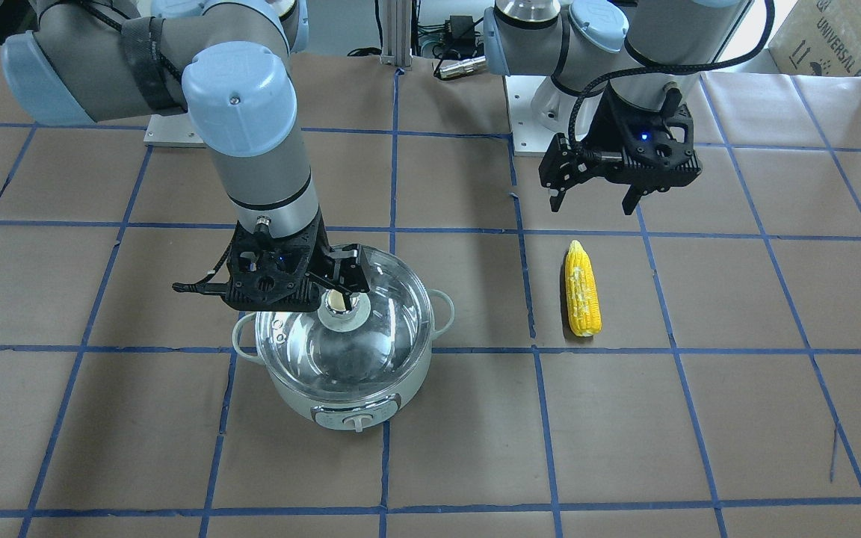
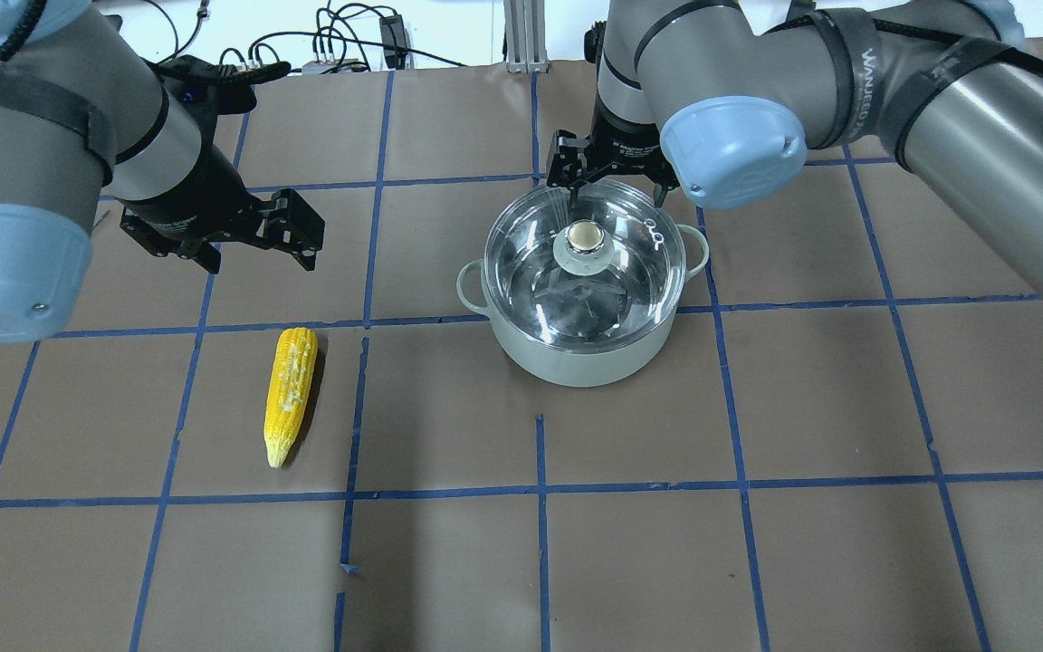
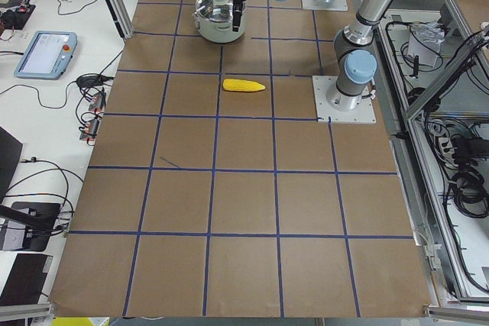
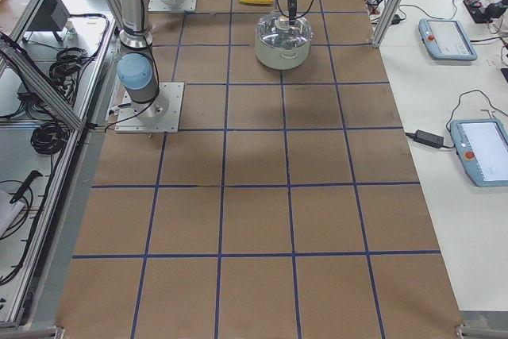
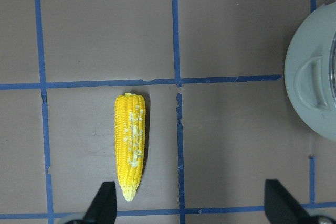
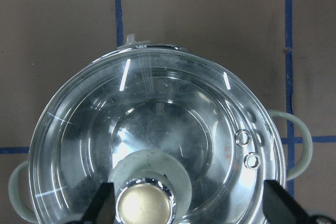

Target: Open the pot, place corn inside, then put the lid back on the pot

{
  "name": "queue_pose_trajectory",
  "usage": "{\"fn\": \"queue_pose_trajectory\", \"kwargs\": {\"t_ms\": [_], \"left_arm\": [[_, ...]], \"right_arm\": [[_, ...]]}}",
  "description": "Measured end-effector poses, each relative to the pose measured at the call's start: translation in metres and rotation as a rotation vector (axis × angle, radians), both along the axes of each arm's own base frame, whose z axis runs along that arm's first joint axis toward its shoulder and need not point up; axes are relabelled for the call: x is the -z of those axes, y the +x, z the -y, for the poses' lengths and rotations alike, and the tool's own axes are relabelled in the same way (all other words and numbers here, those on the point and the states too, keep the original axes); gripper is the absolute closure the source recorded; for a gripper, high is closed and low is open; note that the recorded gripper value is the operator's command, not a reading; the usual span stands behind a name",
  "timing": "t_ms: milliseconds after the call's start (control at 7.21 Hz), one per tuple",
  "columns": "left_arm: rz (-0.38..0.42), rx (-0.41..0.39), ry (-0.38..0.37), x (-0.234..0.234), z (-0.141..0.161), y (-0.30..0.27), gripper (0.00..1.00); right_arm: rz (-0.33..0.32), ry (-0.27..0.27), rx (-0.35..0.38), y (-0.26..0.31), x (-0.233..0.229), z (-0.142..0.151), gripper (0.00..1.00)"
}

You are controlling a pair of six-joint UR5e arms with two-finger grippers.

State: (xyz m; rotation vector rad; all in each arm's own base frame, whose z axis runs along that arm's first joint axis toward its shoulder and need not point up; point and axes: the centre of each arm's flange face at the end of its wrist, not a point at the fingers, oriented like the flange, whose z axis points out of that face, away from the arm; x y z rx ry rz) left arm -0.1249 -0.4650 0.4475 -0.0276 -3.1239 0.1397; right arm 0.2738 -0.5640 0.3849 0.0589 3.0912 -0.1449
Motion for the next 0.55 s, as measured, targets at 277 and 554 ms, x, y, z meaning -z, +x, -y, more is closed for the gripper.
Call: {"fn": "queue_pose_trajectory", "kwargs": {"t_ms": [277, 554], "left_arm": [[-0.001, 0.0, 0.001, 0.001, 0.001, 0.0, 0.0], [-0.001, 0.0, -0.004, -0.002, 0.001, 0.0, 0.0]], "right_arm": [[0.002, 0.004, 0.028, 0.005, 0.008, -0.002, 0.01], [0.001, 0.012, 0.03, 0.021, 0.015, -0.008, 0.01]]}}
